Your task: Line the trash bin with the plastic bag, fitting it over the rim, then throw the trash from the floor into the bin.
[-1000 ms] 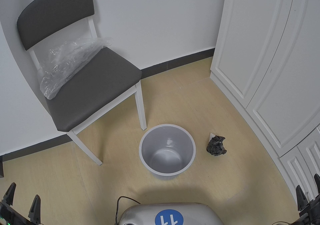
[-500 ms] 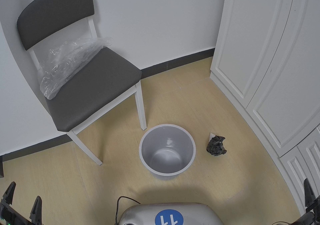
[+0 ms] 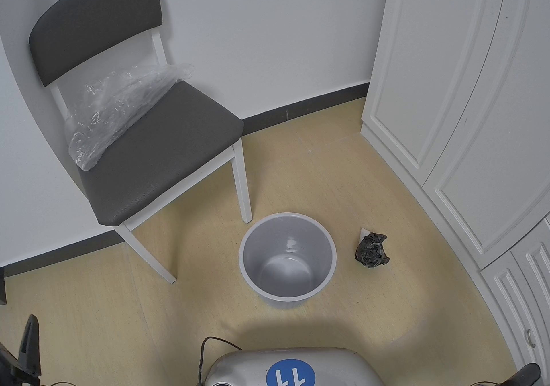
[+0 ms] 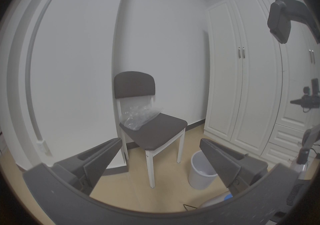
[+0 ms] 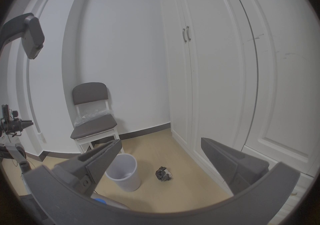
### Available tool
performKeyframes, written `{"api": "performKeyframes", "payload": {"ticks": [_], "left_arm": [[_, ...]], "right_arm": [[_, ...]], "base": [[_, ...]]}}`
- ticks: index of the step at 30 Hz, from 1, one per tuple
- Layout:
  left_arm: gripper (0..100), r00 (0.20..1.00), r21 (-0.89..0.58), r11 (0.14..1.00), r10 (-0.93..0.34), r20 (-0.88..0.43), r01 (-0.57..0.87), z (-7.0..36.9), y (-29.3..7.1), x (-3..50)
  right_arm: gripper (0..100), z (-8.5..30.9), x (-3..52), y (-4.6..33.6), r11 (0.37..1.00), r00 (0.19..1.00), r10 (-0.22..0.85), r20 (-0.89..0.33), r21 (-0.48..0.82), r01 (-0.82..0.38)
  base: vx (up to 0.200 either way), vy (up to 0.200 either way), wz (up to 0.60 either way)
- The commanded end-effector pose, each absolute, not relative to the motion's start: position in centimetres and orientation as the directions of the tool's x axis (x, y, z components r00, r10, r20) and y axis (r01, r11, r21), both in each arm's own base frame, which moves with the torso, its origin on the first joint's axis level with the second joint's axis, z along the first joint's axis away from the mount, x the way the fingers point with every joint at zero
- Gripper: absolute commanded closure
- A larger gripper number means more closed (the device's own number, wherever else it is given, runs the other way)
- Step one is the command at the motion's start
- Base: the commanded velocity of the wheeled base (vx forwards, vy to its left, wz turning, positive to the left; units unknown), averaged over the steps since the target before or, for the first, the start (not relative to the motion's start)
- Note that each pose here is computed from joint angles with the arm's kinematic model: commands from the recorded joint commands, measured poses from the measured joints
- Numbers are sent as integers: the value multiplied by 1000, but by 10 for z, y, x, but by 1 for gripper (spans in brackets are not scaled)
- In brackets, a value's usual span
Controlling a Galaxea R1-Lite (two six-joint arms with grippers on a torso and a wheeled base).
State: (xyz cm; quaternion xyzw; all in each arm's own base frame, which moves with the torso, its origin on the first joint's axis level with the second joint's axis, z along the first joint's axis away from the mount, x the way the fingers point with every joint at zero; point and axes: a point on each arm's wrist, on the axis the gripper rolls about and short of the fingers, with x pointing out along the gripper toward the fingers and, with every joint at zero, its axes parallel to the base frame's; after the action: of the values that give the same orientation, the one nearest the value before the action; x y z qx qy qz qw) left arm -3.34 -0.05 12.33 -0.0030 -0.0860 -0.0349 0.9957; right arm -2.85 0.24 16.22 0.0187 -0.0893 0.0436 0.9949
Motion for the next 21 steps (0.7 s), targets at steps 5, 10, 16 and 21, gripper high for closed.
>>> {"api": "performKeyframes", "payload": {"ticks": [5, 10, 16, 21], "left_arm": [[0, 986, 126, 980, -140, -95, 152, 198, -4, 31], [0, 979, 249, 952, -144, -143, 177, 228, -9, 93], [0, 981, 399, 909, -46, -189, 119, 223, -14, 158], [0, 972, 507, 862, 109, -206, 11, 225, -13, 198]], "right_arm": [[0, 250, 48, 1, 997, 981, 75, 179, 18, -80], [0, 275, 85, 3, 995, 987, 50, 154, 76, -63], [0, 293, 110, 26, 976, 990, 14, 137, 214, -44], [0, 279, 107, 49, 971, 994, 75, 82, 222, -91]], "base": [[0, 0, 0], [0, 0, 0], [0, 0, 0], [0, 0, 0]]}}
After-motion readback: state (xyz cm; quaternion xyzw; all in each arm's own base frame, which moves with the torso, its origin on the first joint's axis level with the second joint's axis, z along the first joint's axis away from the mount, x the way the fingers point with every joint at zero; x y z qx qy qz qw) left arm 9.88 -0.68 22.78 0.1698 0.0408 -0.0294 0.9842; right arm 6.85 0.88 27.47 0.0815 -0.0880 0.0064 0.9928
